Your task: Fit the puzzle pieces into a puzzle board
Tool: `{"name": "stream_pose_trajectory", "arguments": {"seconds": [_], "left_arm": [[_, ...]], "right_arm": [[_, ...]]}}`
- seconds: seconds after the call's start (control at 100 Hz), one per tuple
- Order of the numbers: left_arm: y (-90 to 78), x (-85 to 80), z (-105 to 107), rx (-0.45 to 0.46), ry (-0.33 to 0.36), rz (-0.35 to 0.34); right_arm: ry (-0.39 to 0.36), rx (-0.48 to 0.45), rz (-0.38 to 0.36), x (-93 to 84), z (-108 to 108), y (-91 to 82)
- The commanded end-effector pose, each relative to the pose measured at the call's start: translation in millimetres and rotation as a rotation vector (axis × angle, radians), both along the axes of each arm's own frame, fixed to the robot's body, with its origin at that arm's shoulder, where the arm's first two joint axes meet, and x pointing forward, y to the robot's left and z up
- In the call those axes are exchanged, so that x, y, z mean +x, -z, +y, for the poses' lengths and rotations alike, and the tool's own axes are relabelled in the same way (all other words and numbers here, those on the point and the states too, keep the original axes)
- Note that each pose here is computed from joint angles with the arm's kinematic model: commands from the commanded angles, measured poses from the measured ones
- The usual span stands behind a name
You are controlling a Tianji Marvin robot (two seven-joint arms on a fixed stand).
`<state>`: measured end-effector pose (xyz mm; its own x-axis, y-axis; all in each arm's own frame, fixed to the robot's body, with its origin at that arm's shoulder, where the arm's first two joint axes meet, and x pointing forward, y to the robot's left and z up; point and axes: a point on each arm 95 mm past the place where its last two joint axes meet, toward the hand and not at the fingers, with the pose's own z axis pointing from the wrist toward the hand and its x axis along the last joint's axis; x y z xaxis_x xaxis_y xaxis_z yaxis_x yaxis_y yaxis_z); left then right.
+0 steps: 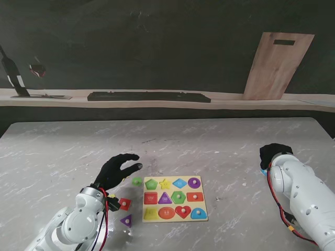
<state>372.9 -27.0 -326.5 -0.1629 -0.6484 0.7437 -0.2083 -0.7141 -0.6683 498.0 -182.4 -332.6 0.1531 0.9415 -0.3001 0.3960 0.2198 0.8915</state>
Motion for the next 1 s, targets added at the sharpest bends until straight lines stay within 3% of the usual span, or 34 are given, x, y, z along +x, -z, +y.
{"name": "stream_pose_trajectory", "arguments": {"seconds": [0.0,0.99], "left_arm": [[0.4,-0.1,-2,-0.005,0.001,0.007],[2.5,0.4,-3,0.003,0.005,0.018]], "right_arm": [[0.008,-0.004,0.010,0.3,-1,0.7],[0.087,0.034,0.012,-4.8,-13,33.2]]}}
